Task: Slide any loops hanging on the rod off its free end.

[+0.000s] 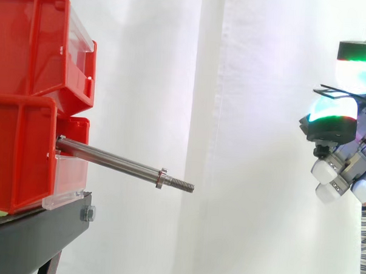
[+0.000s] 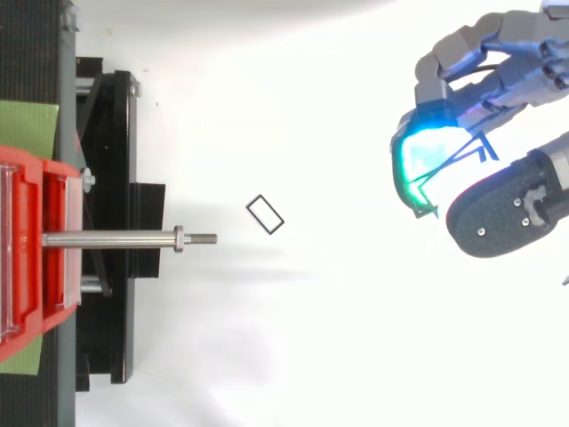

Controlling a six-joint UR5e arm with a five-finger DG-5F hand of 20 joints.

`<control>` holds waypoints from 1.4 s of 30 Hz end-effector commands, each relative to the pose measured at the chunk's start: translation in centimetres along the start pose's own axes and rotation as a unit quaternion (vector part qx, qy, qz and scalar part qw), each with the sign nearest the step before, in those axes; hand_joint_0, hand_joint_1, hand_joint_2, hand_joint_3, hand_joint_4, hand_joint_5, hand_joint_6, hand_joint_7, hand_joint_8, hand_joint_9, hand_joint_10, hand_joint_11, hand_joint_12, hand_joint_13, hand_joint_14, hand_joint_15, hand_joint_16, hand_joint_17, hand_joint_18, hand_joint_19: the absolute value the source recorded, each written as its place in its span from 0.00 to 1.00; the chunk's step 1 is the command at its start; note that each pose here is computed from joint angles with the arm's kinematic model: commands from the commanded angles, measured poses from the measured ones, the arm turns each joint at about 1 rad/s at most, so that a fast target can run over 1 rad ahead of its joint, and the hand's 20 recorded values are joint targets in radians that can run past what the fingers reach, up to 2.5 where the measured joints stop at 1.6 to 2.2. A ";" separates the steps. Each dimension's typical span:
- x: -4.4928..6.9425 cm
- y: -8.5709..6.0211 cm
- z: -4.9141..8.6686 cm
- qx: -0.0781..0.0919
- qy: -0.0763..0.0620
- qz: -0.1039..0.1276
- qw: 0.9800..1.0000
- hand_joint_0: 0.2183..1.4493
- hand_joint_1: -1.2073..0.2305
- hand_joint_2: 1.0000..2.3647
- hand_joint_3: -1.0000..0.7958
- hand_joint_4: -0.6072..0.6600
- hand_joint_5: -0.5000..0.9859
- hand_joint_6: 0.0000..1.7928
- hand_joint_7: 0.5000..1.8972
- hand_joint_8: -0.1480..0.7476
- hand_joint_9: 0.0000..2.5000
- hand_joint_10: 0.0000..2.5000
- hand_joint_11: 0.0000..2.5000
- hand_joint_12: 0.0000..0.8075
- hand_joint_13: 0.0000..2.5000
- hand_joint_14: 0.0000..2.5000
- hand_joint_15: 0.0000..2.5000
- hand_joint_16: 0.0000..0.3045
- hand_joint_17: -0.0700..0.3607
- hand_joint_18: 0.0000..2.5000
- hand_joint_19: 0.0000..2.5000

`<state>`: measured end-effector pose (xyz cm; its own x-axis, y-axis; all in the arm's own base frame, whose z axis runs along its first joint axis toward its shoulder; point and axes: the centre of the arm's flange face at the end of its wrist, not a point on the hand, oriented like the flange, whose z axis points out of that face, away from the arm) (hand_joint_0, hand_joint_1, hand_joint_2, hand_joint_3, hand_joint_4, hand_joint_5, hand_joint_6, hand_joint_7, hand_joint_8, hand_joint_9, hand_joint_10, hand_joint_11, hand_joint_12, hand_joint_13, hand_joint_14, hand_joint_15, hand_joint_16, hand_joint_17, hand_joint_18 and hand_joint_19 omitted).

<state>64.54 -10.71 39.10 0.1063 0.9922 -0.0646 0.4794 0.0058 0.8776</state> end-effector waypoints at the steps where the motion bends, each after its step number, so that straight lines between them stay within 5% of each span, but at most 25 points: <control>1: -0.1 0.4 -0.2 0.000 0.000 0.002 1.000 0.37 0.25 0.00 0.28 0.57 0.21 0.44 0.48 0.40 0.21 0.00 0.04 0.30 0.17 0.00 0.00 0.11 0.34 0.18 0.09; 16: 0.0 0.5 -0.5 0.008 0.000 0.001 1.000 0.41 0.24 0.00 0.28 0.58 0.21 0.44 0.46 0.40 0.21 0.00 0.04 0.30 0.18 0.00 0.00 0.11 0.34 0.19 0.08; 27: -0.1 0.6 -0.6 0.006 0.000 0.002 1.000 0.33 0.34 0.00 0.28 0.58 0.22 0.43 0.48 0.39 0.22 0.00 0.04 0.29 0.18 0.00 0.01 0.10 0.33 0.18 0.11; 37: -0.1 0.5 -0.5 0.007 0.000 0.002 1.000 0.36 0.25 0.00 0.28 0.58 0.21 0.43 0.47 0.39 0.22 0.00 0.04 0.29 0.18 0.00 0.00 0.10 0.33 0.20 0.09; 42: -0.1 0.5 -0.5 0.006 0.000 0.002 1.000 0.31 0.28 0.00 0.28 0.58 0.21 0.43 0.47 0.39 0.22 0.00 0.04 0.29 0.18 0.00 0.01 0.11 0.33 0.20 0.10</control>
<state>64.35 -10.74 39.78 0.1086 0.9922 -0.0619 0.4901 0.0008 0.8717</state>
